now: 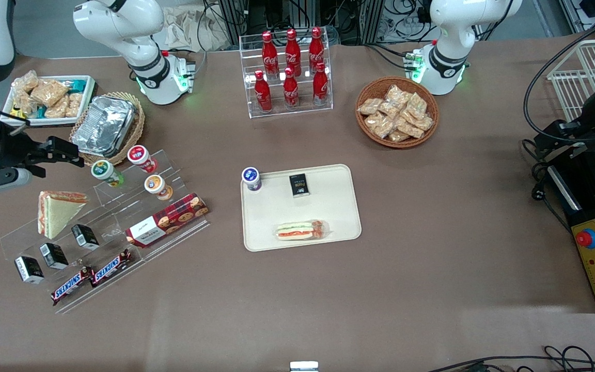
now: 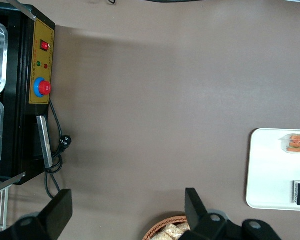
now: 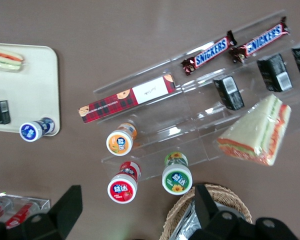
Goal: Place sandwich on tray
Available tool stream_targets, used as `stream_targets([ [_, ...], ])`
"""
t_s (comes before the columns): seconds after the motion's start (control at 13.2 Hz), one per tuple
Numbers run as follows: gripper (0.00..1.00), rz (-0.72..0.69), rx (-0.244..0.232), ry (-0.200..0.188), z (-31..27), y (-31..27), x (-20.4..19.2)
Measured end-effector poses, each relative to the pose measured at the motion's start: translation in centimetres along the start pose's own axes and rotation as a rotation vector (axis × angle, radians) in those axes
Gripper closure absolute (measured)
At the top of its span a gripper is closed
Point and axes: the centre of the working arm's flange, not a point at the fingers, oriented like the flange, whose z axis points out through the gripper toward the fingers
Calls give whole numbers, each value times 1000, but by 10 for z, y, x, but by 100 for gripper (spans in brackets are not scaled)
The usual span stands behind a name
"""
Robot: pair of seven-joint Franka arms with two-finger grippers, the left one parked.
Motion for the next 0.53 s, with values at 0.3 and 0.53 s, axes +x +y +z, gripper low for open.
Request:
stream_targets([
  [0.3,0,57,-12,0,-1,16,-4],
  [0.53,0,84,-10,2,-2,31,-7],
])
